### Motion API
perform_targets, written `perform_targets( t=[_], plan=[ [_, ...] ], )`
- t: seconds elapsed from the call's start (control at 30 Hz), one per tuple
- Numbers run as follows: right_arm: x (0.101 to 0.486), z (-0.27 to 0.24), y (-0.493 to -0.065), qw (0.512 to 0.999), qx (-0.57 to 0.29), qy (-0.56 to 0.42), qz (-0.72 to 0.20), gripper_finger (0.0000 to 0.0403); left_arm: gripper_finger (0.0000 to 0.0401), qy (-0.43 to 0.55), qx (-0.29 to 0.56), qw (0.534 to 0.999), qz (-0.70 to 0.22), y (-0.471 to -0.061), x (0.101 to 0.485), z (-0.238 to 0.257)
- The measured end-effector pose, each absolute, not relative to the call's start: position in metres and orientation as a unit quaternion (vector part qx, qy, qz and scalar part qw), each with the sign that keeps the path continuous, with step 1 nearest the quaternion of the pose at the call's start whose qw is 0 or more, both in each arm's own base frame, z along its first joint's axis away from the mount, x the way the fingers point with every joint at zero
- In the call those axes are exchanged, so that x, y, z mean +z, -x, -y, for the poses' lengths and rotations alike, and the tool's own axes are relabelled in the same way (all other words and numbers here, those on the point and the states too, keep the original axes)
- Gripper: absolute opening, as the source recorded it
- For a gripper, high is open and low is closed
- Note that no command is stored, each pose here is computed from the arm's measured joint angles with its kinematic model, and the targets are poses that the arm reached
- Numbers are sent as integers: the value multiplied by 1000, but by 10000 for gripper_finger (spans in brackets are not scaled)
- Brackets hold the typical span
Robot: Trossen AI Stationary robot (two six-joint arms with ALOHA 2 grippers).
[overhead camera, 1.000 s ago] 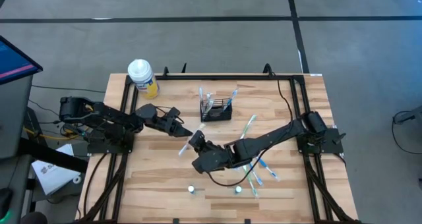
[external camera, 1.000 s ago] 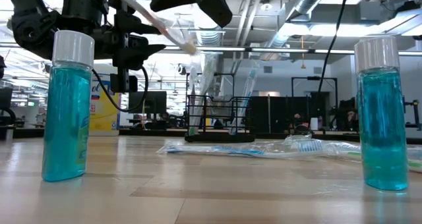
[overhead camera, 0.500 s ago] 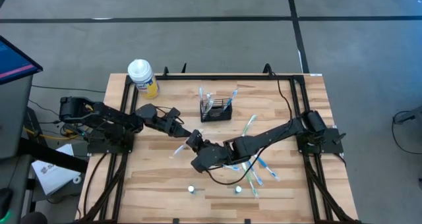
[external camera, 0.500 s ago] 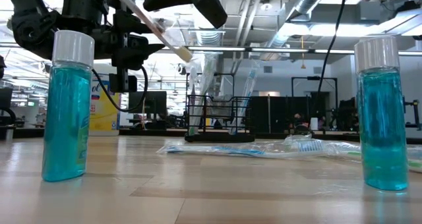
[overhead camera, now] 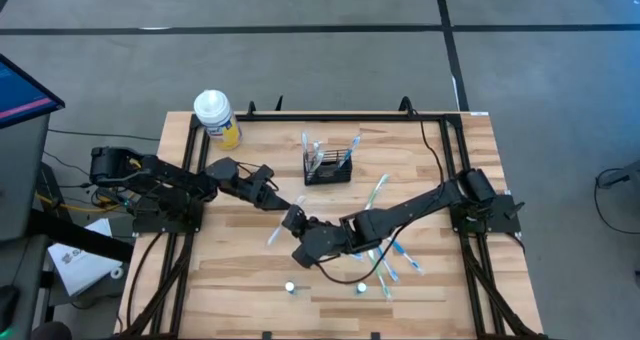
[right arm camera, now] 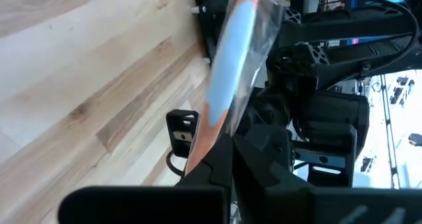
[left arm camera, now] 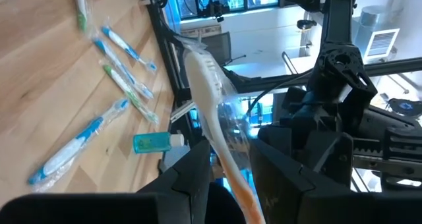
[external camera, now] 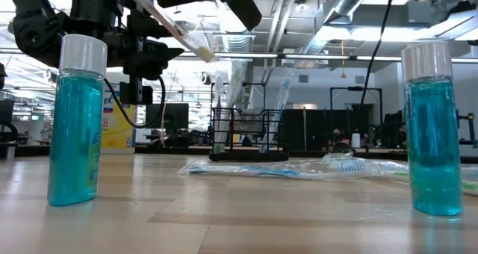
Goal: Pick & Place toothbrushing station
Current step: Put the orange toothbrush into the black mesh organizer
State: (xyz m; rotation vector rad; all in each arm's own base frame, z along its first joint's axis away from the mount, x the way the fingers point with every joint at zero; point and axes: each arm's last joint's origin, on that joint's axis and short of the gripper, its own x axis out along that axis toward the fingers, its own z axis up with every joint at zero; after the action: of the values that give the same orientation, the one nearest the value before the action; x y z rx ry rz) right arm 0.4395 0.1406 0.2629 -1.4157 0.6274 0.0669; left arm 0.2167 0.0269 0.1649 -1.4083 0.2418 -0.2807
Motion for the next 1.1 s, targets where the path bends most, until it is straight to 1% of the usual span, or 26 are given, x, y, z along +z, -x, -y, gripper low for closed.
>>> perform_targets(
  t=[0.07,0.13,0.17,0.23,0.33,0.4,0.5,0.6,0.7,0.83,1.1],
  plan=[
    [263,-140,-440,710,33,644,-283,0,104,645,-128,745,-111,-217,165,-27],
    [250,-143,-448,705,40,651,-278,0,104,645,-129,745,-112,-217,165,-26],
    [241,-143,-451,695,43,660,-281,0,104,646,-130,744,-112,-217,165,-26],
    [217,-144,-455,642,56,698,-311,0,104,646,-132,743,-115,-217,165,-24],
    [197,-145,-466,582,24,744,-328,0,104,649,-139,738,-123,-217,165,-21],
    [190,-145,-471,565,6,756,-332,0,104,650,-140,736,-129,-217,164,-19],
    [191,-144,-473,561,-1,756,-337,0,104,651,-138,735,-132,-217,163,-19],
    [205,-148,-471,574,-8,753,-321,0,104,651,-137,735,-132,-217,163,-19],
    [213,-155,-466,575,-8,755,-316,0,104,648,-139,736,-137,-217,163,-19],
    [222,-161,-458,600,8,739,-307,0,104,644,-143,738,-140,-217,162,-19],
    [217,-159,-455,628,19,707,-323,0,104,634,-163,740,-154,-216,162,-18]
  ],
)
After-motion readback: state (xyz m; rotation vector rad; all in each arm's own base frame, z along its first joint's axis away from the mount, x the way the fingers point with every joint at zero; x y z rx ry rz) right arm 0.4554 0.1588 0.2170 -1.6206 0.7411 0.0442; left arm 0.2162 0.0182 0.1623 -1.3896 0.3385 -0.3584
